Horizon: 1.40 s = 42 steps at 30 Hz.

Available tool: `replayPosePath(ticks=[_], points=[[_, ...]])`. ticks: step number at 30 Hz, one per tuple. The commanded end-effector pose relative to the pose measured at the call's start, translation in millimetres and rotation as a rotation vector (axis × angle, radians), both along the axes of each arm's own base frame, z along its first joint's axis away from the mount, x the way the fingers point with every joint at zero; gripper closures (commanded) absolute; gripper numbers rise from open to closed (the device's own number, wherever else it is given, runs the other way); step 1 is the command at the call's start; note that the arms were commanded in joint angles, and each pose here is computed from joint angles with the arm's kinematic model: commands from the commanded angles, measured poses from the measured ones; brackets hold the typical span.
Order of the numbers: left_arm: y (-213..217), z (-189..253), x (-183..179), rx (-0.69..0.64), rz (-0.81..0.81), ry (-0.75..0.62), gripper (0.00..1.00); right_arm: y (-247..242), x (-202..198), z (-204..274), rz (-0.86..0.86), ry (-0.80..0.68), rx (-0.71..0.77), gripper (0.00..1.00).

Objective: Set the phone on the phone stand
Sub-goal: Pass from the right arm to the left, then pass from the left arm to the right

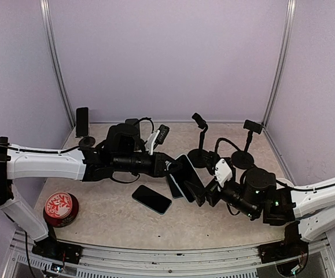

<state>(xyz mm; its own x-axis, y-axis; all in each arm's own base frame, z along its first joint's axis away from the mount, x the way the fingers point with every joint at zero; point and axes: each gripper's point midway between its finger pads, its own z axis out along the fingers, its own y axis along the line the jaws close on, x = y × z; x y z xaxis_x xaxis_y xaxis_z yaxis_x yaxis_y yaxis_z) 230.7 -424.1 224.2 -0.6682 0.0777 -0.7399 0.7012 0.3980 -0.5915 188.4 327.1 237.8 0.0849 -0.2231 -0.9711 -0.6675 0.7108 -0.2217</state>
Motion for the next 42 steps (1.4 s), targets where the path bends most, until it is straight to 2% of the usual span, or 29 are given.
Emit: replayPosePath(ticks=[1,8,13,26,35,42], points=[[-2.6,49.5,-4.9,-0.045,-0.057,-0.164,1.0,-10.9,-11.0,17.1,0.08,0.034,0.132,0.0],[2.4,65.4,-34.7,-0.068,-0.229,-0.248,1.0,-22.5,-23.3,9.3,0.281,0.166,0.198,0.0],[8.7,73.4,-51.9,-0.086,-0.31,-0.289,1.0,-14.1,-44.6,1.8,0.448,0.231,0.169,0.01],[24.4,89.5,-76.4,-0.121,-0.398,-0.36,1.0,13.5,-78.1,-14.7,0.721,0.364,0.088,0.15],[28.0,86.3,-83.5,-0.115,-0.432,-0.368,1.0,20.9,-94.8,-17.0,0.883,0.433,0.06,0.47],[28.2,84.5,-84.1,-0.112,-0.441,-0.37,1.0,22.5,-88.9,-18.5,0.869,0.44,0.061,0.92]])
